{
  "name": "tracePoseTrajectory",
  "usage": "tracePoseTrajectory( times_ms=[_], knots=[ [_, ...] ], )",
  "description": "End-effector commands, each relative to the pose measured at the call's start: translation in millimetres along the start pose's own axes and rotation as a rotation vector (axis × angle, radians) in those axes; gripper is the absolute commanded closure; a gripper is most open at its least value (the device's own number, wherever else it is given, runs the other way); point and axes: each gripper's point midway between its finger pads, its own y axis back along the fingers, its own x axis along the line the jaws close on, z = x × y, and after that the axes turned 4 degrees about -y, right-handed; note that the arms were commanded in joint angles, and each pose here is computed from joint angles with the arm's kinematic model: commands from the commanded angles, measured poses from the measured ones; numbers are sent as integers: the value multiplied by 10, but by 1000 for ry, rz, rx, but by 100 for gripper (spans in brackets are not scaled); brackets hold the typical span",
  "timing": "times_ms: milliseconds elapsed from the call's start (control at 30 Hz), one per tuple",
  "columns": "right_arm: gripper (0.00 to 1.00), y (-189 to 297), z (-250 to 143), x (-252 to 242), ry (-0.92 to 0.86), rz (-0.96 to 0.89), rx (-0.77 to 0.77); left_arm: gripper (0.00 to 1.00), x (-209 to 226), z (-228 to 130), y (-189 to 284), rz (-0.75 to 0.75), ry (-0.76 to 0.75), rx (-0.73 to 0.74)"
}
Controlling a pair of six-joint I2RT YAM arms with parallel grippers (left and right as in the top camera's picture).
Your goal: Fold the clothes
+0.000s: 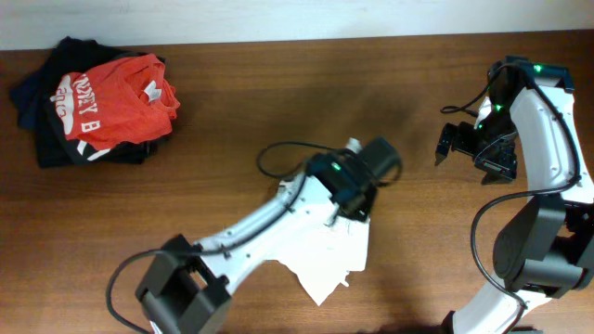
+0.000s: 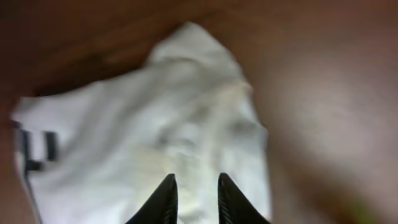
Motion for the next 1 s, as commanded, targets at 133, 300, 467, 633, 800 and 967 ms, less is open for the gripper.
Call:
tracePoseTrajectory(
  times_ms=[133, 300, 467, 633, 800, 967],
  knots=[
    [1, 36, 3, 14, -6, 8, -11, 79, -251, -104, -770, -149, -36, 92],
    [1, 36, 3, 14, -6, 8, -11, 79, -617, -213, -1079, -223, -99, 108],
    [1, 36, 2, 15, -6, 9, -11, 79, -804, -331, -1272, -231, -130, 119],
    [1, 36, 3, 14, -6, 8, -11, 78, -954, -23, -737, -265, -133, 90],
    [1, 36, 2, 15, -6, 9, -11, 38, -852, 250, -35, -249, -148, 71],
    [1, 36, 3, 14, -6, 8, -11, 1, -97, 338, 153, -161, -95, 147]
  ],
)
